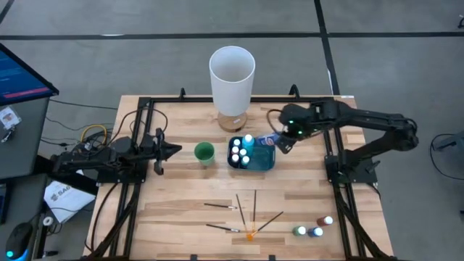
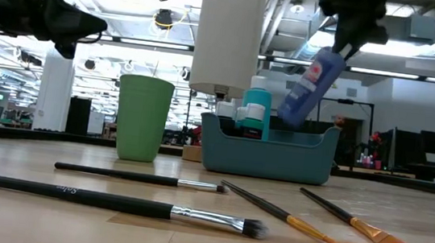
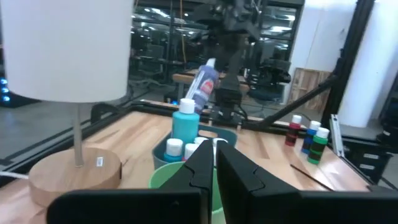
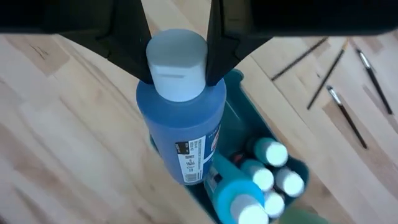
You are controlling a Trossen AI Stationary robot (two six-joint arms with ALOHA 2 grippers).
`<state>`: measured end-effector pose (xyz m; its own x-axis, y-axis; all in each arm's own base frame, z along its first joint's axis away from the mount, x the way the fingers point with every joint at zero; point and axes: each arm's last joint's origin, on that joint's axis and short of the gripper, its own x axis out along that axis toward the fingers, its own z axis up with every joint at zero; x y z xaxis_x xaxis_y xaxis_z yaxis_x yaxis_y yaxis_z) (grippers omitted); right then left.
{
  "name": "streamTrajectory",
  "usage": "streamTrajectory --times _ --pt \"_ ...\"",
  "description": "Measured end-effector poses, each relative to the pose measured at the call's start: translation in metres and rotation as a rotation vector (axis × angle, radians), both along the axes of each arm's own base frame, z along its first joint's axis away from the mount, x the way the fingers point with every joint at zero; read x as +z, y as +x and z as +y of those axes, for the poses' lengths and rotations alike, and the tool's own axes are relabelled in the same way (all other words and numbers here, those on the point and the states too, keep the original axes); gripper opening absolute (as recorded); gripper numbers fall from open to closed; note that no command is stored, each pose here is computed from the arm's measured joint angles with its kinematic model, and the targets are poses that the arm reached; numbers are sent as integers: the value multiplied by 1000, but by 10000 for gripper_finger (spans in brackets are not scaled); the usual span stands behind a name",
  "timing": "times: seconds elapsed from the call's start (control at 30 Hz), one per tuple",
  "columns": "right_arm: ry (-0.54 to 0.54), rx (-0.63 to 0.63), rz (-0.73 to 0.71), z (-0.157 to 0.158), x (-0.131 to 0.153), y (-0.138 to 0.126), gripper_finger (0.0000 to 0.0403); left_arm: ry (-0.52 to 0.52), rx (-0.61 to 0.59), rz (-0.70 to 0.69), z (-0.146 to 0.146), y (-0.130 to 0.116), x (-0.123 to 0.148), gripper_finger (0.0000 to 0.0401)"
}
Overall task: Pick & Place Paint Supplies
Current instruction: Put the large purple paint bottle into the green bin
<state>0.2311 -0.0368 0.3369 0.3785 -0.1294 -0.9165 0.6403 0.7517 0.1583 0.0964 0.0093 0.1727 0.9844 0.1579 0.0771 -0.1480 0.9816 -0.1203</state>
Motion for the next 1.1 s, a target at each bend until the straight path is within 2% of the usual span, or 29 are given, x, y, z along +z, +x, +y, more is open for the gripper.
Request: streamTrajectory --times 0.2,0.37,0.63,1.1 --pt "72 -4 89 -8 -18 15 112 1 -19 11 -1 1 -1 8" --pt "116 -7 128 -10 -22 22 113 -9 -20 5 0 1 0 8" --pt "121 9 184 -16 -20 44 113 -2 -19 4 0 1 0 8" --pt "135 70 342 -31 -36 85 113 2 -19 8 0 1 -1 8"
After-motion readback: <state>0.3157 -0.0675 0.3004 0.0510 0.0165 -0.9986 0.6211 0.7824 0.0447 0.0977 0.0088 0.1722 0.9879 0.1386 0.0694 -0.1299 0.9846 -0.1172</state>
